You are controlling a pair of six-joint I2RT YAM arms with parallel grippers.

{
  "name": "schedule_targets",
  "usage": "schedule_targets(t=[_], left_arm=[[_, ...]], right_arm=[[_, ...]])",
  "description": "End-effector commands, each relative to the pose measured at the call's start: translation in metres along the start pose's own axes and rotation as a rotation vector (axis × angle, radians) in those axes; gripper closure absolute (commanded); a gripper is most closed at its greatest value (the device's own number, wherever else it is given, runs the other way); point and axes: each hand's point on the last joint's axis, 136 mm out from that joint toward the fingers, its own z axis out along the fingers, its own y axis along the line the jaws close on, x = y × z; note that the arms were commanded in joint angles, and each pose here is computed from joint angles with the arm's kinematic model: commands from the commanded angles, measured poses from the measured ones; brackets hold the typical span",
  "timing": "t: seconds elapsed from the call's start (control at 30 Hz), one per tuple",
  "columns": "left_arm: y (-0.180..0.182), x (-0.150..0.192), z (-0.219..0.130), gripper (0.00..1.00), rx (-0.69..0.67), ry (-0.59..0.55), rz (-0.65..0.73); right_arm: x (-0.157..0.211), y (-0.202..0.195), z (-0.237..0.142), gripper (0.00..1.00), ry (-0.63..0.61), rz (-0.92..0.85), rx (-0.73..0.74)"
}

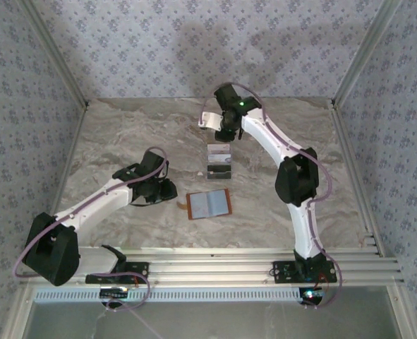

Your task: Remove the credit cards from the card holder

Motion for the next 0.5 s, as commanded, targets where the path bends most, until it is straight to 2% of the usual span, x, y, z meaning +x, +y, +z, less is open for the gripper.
schedule_targets(t=[0.0, 0.2, 0.47], left_arm=[[-0.01, -0.016, -0.007, 0.72, 0.013, -0.042, 0.022], [-0.016, -0.021, 0.0, 0.72, 0.02, -0.032, 0.033], [-0.018, -0.02, 0.013, 0.71, 0.015, 0.014, 0.046]], right_arm=[[0.0, -0.005, -0.024, 0.68, -0.016, 0.195, 0.074], [0.008, 0.021, -0.043, 0.72, -0.07, 0.549, 0.085], [0.005, 0.087, -0.052, 0.81, -0.149, 0.962, -0.152]])
